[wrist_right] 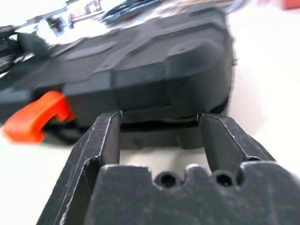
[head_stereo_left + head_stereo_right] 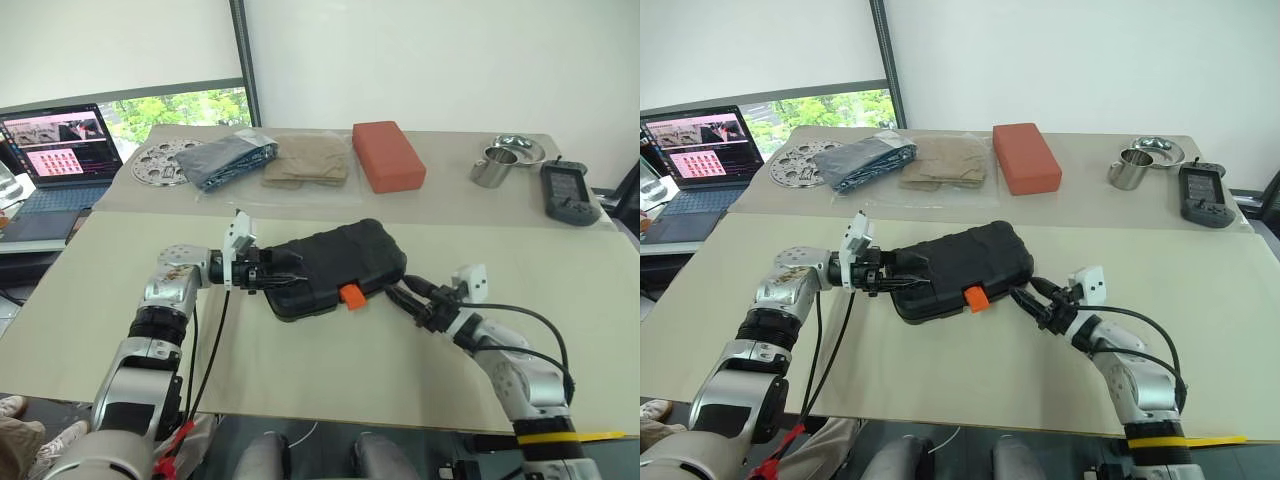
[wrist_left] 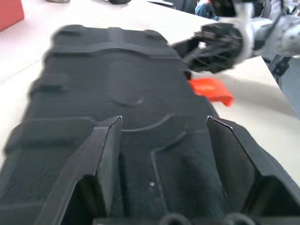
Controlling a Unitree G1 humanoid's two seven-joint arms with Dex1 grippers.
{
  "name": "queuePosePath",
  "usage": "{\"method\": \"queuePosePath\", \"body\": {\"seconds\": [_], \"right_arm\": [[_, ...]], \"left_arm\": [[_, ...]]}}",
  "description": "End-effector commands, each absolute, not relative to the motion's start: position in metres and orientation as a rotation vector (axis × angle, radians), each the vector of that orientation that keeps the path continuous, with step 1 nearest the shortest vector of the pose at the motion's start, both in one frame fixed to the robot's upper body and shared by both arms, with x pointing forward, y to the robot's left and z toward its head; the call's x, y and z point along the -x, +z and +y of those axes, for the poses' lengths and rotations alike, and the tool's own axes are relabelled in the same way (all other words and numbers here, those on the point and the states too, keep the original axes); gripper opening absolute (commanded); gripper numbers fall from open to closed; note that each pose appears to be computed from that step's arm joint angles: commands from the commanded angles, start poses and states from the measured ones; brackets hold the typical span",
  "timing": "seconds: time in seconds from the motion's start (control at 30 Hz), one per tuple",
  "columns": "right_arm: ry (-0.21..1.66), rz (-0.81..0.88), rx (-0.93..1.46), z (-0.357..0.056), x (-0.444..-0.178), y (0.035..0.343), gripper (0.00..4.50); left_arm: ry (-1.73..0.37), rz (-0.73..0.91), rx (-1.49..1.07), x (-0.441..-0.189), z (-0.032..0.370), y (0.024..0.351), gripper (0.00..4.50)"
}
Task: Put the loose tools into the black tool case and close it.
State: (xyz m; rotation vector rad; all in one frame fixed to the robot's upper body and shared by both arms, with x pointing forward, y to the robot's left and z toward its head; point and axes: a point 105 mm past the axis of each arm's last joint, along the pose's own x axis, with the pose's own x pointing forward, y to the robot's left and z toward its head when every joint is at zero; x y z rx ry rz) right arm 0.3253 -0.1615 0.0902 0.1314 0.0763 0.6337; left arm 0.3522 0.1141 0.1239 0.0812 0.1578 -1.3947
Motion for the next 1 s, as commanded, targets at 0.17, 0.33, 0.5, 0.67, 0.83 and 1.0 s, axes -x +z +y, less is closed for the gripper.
{"method": "queuePosePath", "body": {"seconds": [0.17,0.33,0.5,0.67,0.83,1.0], "right_arm": [[0.620,0.060,-0.070,-0.156,-0.310,0.128,2.99],[0.713,0.231,0.021,-0.131,-0.281,0.137,2.99],[0.708,0.268,0.147,-0.111,-0.278,0.132,2.99],[0.704,0.237,0.124,-0.102,-0.283,0.135,2.99],[0.731,0.258,0.125,-0.100,-0.278,0.130,1.58],[0.754,0.285,0.126,-0.100,-0.274,0.126,0.06]], "left_arm": [[-1.386,0.189,-0.080,-0.350,0.103,0.113,3.07],[-1.375,0.198,-0.071,-0.350,0.099,0.107,3.07],[-1.381,0.209,-0.085,-0.347,0.094,0.100,3.07],[-1.378,0.209,-0.097,-0.346,0.091,0.098,3.07],[-1.381,0.204,-0.093,-0.346,0.087,0.099,3.16],[-1.382,0.206,-0.097,-0.346,0.087,0.098,3.16]]}}
